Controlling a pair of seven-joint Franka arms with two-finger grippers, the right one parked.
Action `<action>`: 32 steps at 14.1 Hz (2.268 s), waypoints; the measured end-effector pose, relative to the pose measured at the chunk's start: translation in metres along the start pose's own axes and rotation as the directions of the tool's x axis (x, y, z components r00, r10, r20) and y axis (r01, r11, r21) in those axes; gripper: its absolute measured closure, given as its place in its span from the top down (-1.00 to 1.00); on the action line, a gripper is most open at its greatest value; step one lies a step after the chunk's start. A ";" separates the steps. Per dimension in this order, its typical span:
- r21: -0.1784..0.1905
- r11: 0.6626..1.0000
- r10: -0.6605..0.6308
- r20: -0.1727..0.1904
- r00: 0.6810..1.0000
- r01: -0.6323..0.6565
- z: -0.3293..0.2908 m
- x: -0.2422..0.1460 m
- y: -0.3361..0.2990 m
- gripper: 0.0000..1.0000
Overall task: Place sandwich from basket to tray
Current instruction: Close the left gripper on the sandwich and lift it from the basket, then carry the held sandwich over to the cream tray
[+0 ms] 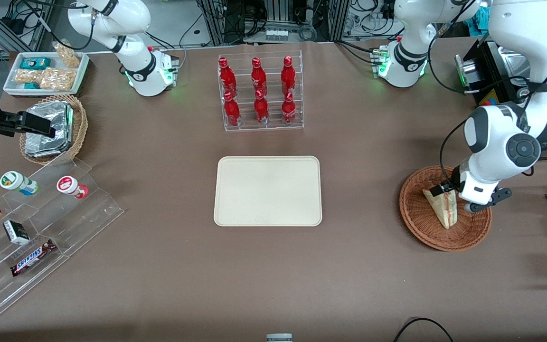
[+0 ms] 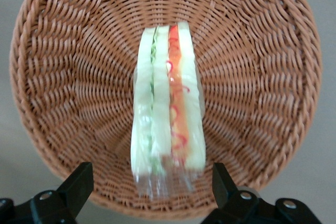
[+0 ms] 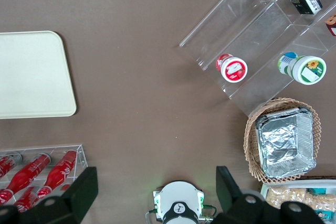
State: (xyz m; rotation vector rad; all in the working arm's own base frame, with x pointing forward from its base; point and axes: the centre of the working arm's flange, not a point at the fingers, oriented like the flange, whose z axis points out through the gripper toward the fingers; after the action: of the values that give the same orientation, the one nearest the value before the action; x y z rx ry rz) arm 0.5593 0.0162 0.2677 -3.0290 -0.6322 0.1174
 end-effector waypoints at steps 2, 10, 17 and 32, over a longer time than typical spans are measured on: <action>-0.003 1.000 -0.006 -0.007 1.000 0.005 0.013 0.004 -0.002 0.89; -0.006 1.000 -0.005 -0.015 1.000 0.005 0.014 0.011 0.002 -0.44; 0.037 0.998 0.057 0.068 0.996 -0.060 -0.054 -0.023 0.053 -0.61; 0.063 0.973 0.219 0.076 0.973 -0.224 -0.003 -0.260 0.433 -0.70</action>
State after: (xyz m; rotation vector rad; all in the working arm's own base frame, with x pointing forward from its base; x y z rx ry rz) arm 0.4939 -0.4846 0.2621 -3.0261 -0.2842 0.2465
